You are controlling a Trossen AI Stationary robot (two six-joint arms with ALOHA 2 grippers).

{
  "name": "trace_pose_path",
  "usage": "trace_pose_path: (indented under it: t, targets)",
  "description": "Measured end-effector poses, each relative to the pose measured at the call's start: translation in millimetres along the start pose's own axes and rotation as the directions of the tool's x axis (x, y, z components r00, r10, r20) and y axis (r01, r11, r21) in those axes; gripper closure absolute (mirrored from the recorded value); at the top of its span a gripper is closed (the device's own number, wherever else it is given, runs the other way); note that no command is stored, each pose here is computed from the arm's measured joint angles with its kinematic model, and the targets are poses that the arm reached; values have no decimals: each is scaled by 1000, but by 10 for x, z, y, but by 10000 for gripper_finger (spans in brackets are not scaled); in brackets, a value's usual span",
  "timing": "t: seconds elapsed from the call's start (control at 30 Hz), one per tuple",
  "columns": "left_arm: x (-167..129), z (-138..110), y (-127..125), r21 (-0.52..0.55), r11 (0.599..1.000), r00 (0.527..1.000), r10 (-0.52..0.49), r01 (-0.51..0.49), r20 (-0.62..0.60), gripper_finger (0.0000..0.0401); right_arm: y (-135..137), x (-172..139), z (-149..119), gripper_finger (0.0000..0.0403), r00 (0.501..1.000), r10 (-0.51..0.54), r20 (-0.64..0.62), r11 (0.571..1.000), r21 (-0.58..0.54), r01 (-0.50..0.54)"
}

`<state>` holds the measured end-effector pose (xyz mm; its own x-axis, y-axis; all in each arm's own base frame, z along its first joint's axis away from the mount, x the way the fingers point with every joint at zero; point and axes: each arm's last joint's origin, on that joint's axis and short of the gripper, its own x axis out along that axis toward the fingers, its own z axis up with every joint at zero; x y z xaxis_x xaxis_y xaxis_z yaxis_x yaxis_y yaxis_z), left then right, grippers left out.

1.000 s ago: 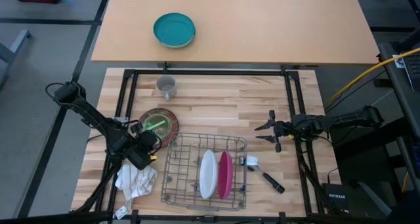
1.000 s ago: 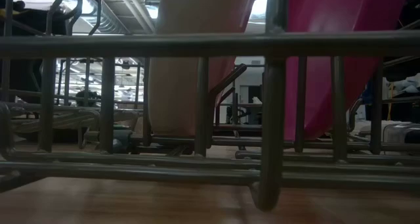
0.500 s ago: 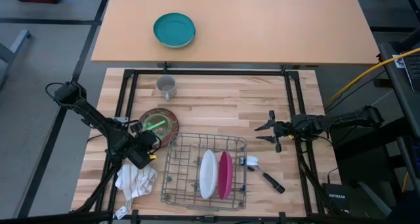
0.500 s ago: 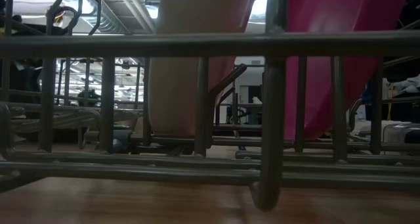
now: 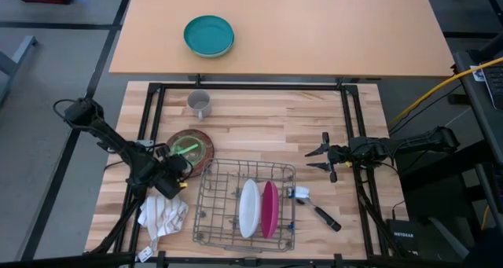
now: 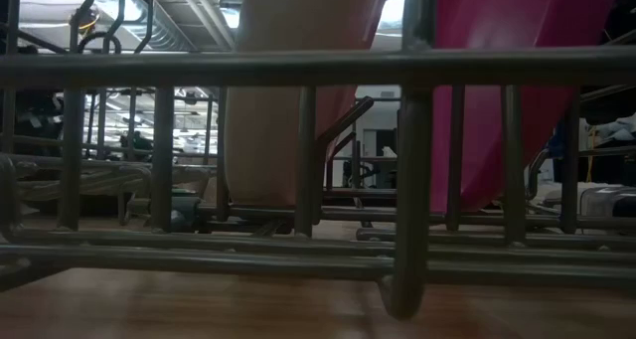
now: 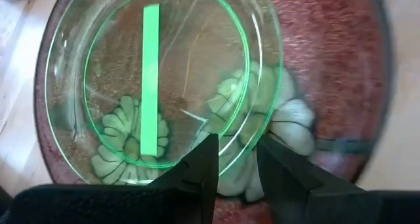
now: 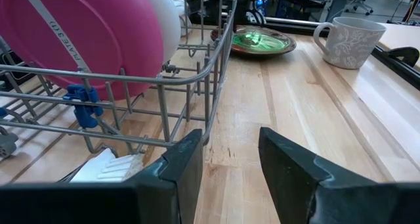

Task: Sort dishes
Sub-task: Put the green plate into the dish rack

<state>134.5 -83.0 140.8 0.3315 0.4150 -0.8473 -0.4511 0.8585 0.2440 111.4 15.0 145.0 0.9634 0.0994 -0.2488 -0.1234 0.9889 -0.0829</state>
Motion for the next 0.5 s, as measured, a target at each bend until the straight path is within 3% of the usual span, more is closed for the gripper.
trace_pose_path:
  t: [0.33, 0.5]
  targets:
    - [96, 119, 60, 76, 997, 1000, 20, -20, -8, 308, 0, 0, -1, 249, 1000, 0, -1, 1000, 0, 0]
    - [134, 186, 75, 61, 998, 1000, 16, -16, 0, 335, 0, 0, -3, 249, 1000, 0, -3, 1000, 0, 0]
